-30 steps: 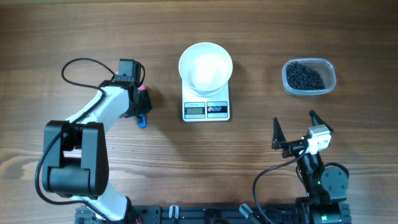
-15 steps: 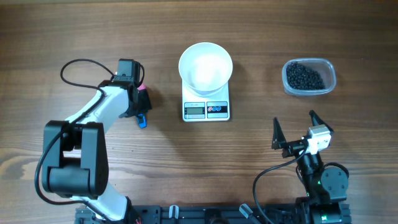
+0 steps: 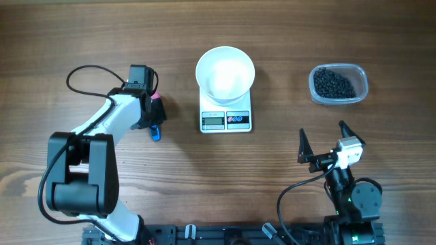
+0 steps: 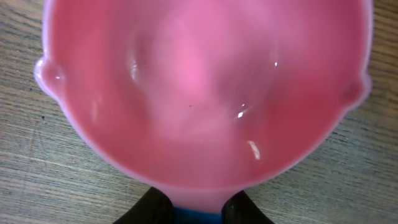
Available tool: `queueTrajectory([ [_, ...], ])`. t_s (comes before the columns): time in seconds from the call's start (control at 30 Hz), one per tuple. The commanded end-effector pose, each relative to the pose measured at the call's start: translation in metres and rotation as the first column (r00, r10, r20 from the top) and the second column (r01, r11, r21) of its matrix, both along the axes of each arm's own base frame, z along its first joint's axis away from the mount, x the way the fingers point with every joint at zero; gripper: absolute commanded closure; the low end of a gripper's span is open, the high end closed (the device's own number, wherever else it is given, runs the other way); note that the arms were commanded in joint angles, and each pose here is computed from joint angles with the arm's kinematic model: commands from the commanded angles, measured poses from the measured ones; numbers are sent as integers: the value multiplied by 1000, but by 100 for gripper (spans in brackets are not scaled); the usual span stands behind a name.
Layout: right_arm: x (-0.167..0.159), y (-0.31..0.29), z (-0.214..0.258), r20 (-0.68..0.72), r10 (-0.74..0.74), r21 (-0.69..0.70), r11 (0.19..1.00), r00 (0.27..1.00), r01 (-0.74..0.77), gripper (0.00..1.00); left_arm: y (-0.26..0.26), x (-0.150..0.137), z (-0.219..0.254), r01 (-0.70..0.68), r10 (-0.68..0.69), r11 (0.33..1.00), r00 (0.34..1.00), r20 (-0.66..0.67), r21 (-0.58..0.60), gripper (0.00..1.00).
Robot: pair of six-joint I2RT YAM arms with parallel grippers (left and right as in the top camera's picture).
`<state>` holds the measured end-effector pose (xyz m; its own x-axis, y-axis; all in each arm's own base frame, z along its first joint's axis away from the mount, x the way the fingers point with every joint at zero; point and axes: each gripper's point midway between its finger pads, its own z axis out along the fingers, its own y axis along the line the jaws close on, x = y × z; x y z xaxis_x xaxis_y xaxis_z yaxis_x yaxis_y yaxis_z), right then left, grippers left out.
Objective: Scoop item into bowl and weigh 150g on scale
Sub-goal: 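Close left gripper on the blue handle of the pink scoop, then lift scoop with left gripper toward the right gripper above scale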
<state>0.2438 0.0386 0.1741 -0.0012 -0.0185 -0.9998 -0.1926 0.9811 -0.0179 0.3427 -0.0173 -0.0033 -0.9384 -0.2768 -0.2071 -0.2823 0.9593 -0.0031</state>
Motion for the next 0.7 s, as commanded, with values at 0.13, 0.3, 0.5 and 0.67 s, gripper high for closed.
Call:
queueTrajectory([
  [0.13,0,-4,3,8,-24,20,1000,1000,24,0,-1,-11,-6,-3,2,1000,998,-56,-12,85],
  [0.3,0,-4,3,8,-24,20,1000,1000,24,0,-3,6,29,-62,62,998,998,-17,-33,87],
  [0.5,0,-4,3,8,-24,20,1000,1000,24,0,-14,20,75,-178,185,949,983,0,-259,88],
  [0.67,0,-4,3,8,-24,20,1000,1000,24,0,-21,35,116,-271,311,691,948,-62,-671,88],
])
